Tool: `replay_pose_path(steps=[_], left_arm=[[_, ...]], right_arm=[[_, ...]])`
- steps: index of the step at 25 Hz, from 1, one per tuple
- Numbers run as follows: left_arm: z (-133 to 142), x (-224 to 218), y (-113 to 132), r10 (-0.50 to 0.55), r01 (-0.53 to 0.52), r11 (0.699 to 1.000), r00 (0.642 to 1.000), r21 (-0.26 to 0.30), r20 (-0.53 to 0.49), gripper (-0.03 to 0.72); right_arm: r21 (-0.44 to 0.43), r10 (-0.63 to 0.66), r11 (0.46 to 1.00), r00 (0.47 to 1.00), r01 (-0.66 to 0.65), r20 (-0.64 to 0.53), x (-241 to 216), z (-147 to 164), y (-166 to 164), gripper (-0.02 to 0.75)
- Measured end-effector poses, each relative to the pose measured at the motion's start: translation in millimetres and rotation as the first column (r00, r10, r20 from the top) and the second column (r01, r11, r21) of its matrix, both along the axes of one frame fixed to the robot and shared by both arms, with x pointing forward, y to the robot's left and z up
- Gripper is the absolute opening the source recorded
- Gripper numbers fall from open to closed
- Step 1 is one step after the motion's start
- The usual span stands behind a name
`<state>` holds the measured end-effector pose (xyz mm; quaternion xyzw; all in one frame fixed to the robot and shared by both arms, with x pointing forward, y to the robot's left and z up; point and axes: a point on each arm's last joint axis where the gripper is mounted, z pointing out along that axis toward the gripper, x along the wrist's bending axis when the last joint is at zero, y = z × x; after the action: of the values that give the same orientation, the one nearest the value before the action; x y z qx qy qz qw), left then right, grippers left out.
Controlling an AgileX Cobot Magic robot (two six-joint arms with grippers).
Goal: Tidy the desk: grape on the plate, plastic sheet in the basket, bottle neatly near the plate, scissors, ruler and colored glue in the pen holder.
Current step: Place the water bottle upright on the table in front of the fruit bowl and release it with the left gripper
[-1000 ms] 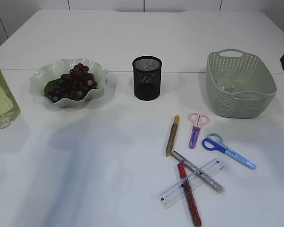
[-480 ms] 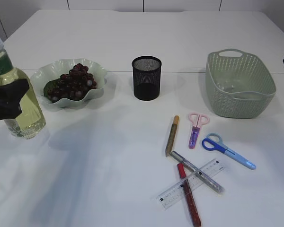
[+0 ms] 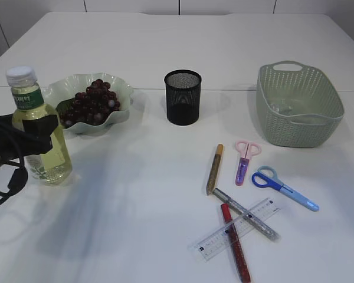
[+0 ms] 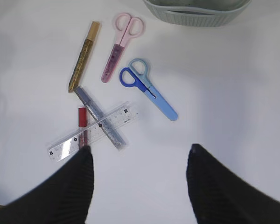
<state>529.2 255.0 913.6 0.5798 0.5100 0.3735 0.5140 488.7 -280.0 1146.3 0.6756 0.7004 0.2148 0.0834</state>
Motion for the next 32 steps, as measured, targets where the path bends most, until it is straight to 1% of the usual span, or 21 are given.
replay_pose_path(steps=[5, 9, 21, 23, 26, 30, 32], left_arm=[[-14, 17, -4, -0.016, 0.016, 1.0, 1.0, 0.007, -0.02, 0.429], [-19, 20, -6, -0.034, 0.034, 0.999, 0.999, 0.005, -0.001, 0.429], [-22, 21, -8, -0.062, 0.062, 0.998, 0.998, 0.005, 0.018, 0.43], [-22, 20, -10, -0.083, 0.083, 0.996, 0.996, 0.011, 0.018, 0.445], [-22, 20, -12, -0.114, 0.114, 0.993, 0.993, 0.019, 0.019, 0.491], [-22, 20, -13, -0.121, 0.12, 0.993, 0.992, 0.02, 0.02, 0.565], [-22, 19, -13, -0.122, 0.122, 0.992, 0.992, 0.02, 0.02, 0.585]], right_arm=[[-0.01, -0.001, 1.0, 1.0, 0.001, 0.0, 0, 0, -1, 0.491], [-0.01, -0.001, 1.0, 1.0, 0.001, 0.0, 0, 0, -1, 0.491], [-0.014, 0.0, 1.0, 1.0, 0.0, 0.0, 0, 0, -1, 0.491], [-0.014, 0.0, 1.0, 1.0, 0.0, 0.0, 0, 0, -1, 0.491], [-0.014, 0.0, 1.0, 1.0, 0.0, 0.0, 0, 0, -1, 0.491], [-0.014, 0.0, 1.0, 1.0, 0.0, 0.0, 0, 0, -1, 0.491], [-0.014, 0.0, 1.0, 1.0, 0.0, 0.0, 0, 0, -1, 0.491]])
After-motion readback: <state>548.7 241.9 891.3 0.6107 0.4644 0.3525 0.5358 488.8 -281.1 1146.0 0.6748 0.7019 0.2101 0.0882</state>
